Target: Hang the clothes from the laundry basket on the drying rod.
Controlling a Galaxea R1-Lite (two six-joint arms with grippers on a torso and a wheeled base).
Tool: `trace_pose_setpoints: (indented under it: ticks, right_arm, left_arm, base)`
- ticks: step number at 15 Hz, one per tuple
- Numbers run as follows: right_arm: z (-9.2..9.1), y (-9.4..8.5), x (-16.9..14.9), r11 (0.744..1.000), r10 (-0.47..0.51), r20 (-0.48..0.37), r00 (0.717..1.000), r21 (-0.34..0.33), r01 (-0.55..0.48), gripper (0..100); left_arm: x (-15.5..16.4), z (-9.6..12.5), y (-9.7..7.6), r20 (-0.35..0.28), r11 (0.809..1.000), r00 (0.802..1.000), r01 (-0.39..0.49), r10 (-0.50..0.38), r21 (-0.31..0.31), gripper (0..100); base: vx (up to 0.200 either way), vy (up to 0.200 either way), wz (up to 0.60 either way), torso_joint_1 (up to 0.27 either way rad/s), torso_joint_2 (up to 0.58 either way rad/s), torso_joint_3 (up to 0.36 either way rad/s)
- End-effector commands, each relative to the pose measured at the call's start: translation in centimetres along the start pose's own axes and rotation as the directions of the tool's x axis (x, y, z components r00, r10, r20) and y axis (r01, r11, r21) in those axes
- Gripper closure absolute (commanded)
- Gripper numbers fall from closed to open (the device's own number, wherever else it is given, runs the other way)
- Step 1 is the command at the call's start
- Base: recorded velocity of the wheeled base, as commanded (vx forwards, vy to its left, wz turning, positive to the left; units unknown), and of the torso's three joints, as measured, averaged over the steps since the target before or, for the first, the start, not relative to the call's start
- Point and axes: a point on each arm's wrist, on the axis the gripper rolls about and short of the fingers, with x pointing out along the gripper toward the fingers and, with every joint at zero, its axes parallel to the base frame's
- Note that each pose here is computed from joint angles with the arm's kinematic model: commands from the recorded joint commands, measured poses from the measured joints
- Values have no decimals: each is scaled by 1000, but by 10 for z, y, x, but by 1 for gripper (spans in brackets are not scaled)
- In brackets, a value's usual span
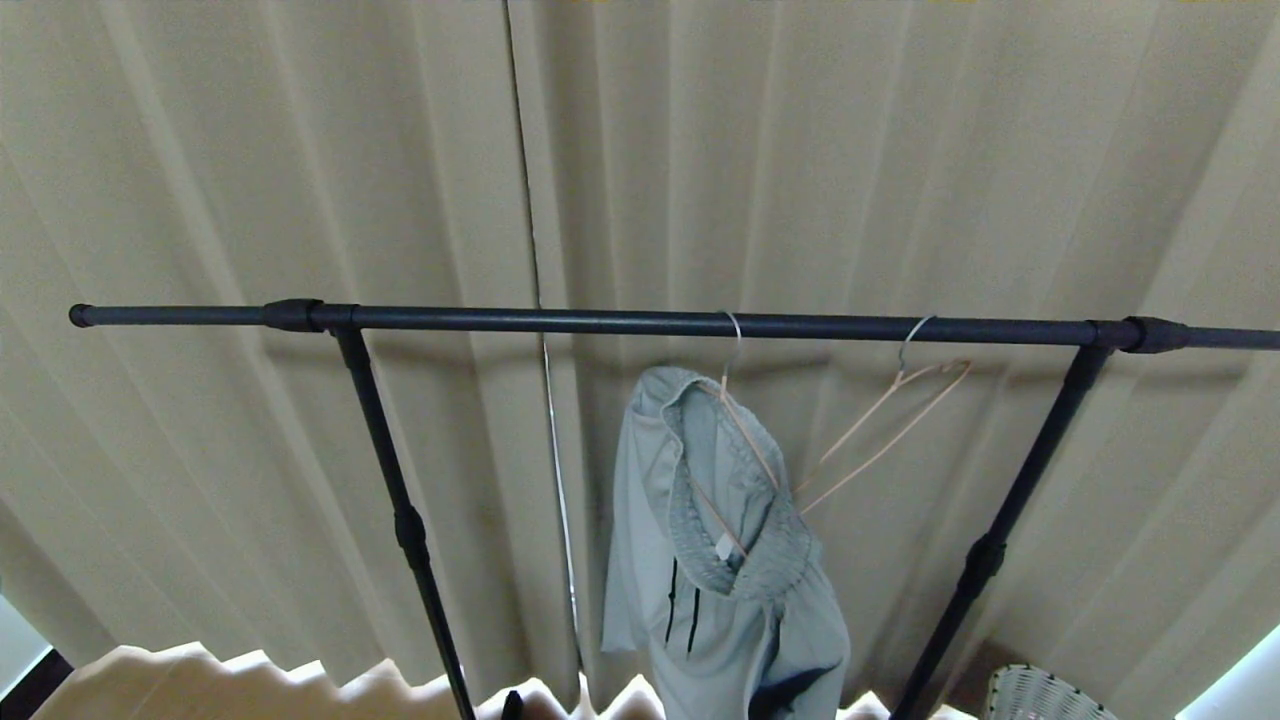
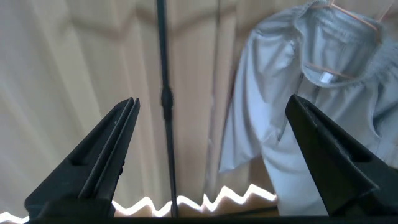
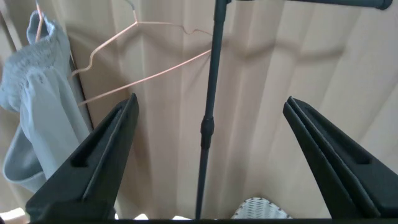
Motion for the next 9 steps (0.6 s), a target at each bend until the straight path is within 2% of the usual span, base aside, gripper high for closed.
trace_pose_setpoints:
  ticks: [1, 6, 9]
  right_arm:
    - [0, 0, 0, 1000, -3, 5, 1000, 8, 3, 0]
    - [0, 0, 0, 1000, -1, 5, 1000, 5, 1, 0]
    - [0, 0, 0, 1000, -1, 5, 1000, 4, 1, 0]
  left_arm:
    - [-1, 0, 0, 13, 1000, 1000, -7, 7, -3, 0]
    - [-1, 0, 0, 13, 1000, 1000, -10, 10, -3, 0]
    - [-1, 0, 1, 12, 999, 999, -42, 42, -3, 0]
  base:
    - [0, 0, 0, 0, 0, 0]
    - [0, 0, 0, 0, 0, 0]
    - [-200, 0, 0, 2, -1, 2]
